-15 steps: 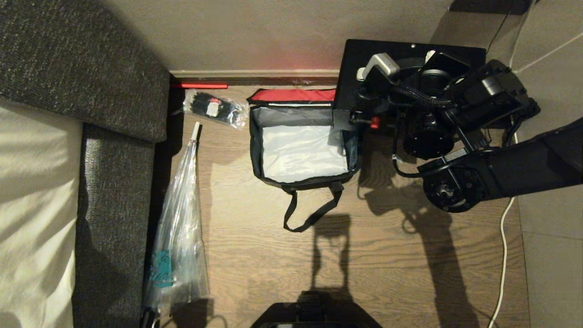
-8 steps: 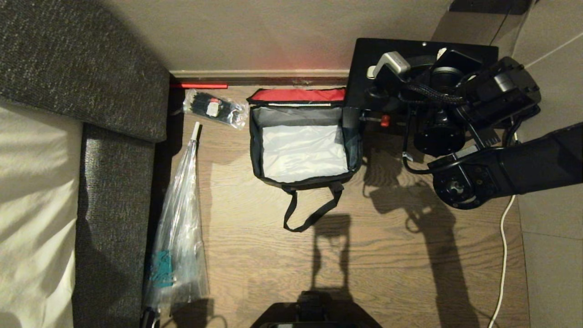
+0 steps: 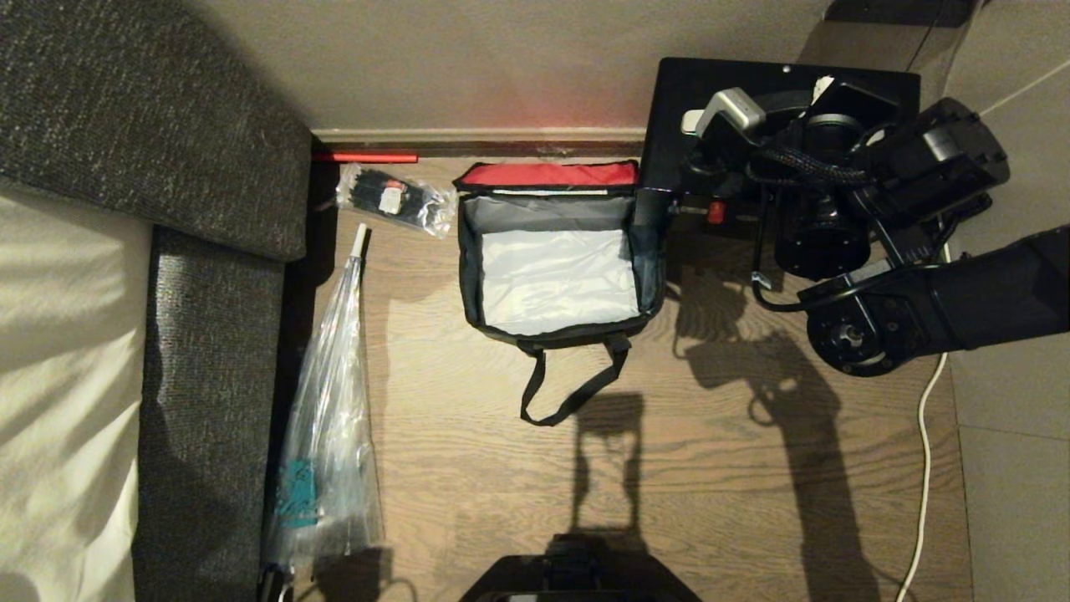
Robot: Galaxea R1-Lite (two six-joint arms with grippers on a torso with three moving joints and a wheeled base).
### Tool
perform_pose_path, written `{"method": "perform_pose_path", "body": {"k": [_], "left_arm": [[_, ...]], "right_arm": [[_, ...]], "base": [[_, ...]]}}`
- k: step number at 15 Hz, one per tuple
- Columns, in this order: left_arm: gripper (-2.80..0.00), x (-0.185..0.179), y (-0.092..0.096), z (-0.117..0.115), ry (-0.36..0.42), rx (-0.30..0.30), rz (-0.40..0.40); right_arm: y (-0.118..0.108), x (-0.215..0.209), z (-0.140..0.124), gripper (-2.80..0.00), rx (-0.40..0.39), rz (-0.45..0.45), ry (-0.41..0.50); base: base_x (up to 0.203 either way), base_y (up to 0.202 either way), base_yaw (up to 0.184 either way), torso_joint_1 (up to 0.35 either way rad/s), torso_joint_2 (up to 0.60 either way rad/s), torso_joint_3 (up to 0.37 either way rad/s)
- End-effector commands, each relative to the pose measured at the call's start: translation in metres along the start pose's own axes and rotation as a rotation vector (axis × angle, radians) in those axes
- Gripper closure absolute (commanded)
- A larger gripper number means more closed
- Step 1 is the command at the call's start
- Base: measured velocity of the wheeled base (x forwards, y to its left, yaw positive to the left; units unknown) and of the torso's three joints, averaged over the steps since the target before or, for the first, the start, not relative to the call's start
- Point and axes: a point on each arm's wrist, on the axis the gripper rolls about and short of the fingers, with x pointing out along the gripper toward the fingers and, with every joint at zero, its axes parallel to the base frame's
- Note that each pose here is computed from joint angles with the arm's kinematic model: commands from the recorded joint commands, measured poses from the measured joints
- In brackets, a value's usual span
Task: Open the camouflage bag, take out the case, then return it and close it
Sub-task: Release the handle
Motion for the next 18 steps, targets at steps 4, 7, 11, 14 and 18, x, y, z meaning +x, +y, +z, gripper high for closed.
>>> {"method": "perform_pose_path", "body": {"k": [4,7,11,14,18], "left_arm": [[0.0,0.0,0.0,0.0,0.001,0.0,0.001],[0.0,0.0,0.0,0.0,0.002,0.0,0.001],[0.0,0.0,0.0,0.0,0.003,0.0,0.001],[0.0,0.0,0.0,0.0,0.001,0.0,0.001],[0.0,0.0,0.0,0.0,0.001,0.0,0.001]], "right_arm": [[0.0,0.007,-0.009,0.0,-0.019,-0.015,0.032],[-0.004,0.01,-0.015,0.0,-0.025,-0.024,0.046],[-0.012,0.013,-0.023,0.0,-0.029,-0.041,0.063],[-0.014,0.014,-0.028,0.0,-0.038,-0.043,0.072],[-0.005,0.013,-0.034,0.0,-0.065,-0.021,0.079]], "base": [[0.0,0.0,0.0,0.0,0.0,0.0],[0.0,0.0,0.0,0.0,0.0,0.0],[0.0,0.0,0.0,0.0,0.0,0.0],[0.0,0.0,0.0,0.0,0.0,0.0],[0.0,0.0,0.0,0.0,0.0,0.0]]}}
